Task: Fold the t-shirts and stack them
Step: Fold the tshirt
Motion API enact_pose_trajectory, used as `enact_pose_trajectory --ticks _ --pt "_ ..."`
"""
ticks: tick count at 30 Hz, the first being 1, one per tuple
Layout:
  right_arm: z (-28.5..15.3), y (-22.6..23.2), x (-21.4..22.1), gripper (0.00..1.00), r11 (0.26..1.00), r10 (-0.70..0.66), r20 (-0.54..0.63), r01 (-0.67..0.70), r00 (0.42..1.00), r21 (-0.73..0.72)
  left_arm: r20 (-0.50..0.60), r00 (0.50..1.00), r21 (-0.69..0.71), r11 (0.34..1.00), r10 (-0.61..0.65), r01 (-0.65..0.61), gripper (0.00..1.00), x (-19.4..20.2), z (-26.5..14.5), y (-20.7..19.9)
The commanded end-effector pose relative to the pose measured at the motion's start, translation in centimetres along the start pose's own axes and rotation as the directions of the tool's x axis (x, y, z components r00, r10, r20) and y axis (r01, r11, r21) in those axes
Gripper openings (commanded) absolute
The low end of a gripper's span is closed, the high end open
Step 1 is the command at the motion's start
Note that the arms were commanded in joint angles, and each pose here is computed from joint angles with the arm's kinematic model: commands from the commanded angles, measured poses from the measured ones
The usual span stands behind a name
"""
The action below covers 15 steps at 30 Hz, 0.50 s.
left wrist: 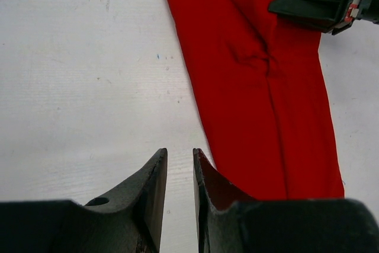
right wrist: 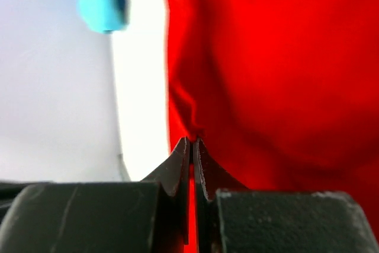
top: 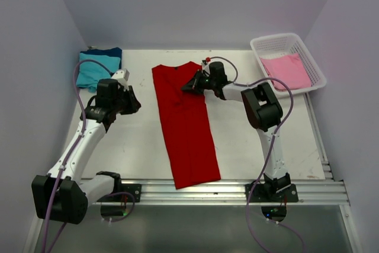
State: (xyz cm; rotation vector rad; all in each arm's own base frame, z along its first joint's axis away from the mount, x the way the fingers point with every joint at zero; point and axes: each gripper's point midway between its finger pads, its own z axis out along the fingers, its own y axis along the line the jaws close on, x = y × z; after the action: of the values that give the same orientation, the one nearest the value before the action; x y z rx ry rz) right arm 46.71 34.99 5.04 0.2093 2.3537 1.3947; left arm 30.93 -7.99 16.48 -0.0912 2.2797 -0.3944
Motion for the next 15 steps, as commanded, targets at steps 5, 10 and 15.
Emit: enact_pose_trajectory --ticks 5,10,15 --pt "-0.3 7.3 0.0 0.0 0.947 -0.07 -0.012 0.063 0.997 -0.316 0.026 1.0 -0.006 1.0 0.015 -0.015 0.27 -0.4 -0.4 0.1" --pt "0.4 7.8 1.6 0.0 0.938 -0.089 -0.092 0.053 0.992 -0.343 0.026 1.0 -0.005 1.0 0.015 -0.015 0.27 -0.4 -0.4 0.1" --pt "1.1 7.5 2.8 0.0 0.949 -0.124 -0.144 0.075 0.982 -0.308 0.025 1.0 -0.005 1.0 0.013 -0.013 0.26 -0.4 -0.3 0.1"
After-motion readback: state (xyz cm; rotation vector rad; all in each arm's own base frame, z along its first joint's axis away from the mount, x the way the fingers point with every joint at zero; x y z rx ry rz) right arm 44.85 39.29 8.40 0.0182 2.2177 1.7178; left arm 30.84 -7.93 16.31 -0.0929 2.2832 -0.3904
